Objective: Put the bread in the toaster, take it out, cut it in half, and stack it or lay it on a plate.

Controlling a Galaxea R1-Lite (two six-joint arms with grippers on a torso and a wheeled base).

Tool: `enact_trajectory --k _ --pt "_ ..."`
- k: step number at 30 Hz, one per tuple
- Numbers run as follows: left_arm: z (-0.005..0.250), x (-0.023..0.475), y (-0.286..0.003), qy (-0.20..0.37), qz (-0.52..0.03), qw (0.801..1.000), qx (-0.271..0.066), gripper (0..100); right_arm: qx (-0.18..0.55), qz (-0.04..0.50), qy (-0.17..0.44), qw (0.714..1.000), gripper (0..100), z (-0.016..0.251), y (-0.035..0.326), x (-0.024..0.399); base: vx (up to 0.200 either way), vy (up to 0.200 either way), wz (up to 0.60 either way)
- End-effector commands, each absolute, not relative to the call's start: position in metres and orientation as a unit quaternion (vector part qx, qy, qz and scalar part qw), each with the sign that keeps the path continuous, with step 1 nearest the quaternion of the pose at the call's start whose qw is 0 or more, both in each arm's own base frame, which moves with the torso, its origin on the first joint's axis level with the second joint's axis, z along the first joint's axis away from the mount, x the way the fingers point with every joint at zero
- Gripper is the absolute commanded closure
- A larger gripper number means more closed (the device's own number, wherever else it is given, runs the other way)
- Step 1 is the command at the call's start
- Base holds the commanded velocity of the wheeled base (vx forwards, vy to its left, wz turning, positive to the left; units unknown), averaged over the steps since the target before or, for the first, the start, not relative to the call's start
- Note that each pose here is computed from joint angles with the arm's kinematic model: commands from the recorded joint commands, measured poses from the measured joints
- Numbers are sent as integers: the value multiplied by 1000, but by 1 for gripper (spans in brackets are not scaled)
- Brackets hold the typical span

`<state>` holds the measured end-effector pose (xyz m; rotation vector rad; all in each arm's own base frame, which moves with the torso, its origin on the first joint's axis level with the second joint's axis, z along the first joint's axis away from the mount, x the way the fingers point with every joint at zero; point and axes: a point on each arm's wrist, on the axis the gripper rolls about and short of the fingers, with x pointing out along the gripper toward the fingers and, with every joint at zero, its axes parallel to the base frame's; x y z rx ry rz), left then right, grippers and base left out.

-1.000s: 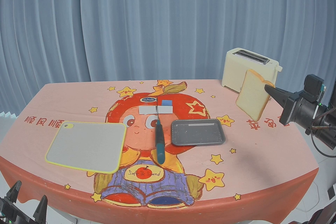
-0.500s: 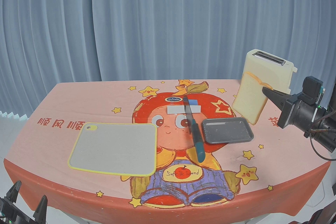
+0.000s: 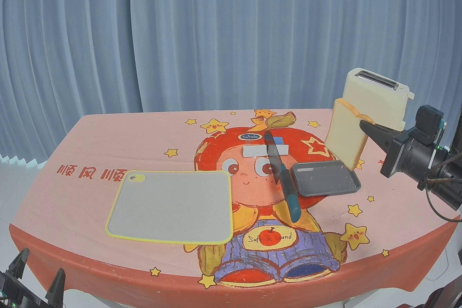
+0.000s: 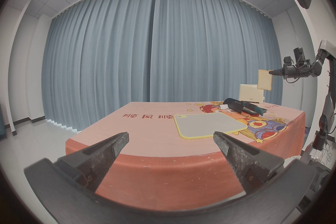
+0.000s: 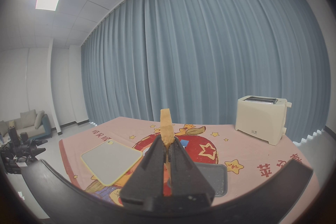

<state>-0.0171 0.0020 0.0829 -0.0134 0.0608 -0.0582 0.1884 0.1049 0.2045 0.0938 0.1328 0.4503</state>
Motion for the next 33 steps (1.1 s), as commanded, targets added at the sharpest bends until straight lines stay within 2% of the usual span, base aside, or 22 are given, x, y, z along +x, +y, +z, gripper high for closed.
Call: enact_trajectory --k 1,9,15,33 --pt "78 -16 2 39 -29 999 -6 0 46 223 67 971 100 204 105 188 -200 0 0" --pt "78 -16 2 39 -29 999 -6 0 45 227 69 970 100 203 106 188 -200 0 0" --pt "78 -16 2 39 -29 999 -7 0 45 231 70 969 100 203 108 187 0 0 0" --pt "78 -16 2 39 -30 999 -7 0 45 238 72 968 100 202 111 185 0 200 0"
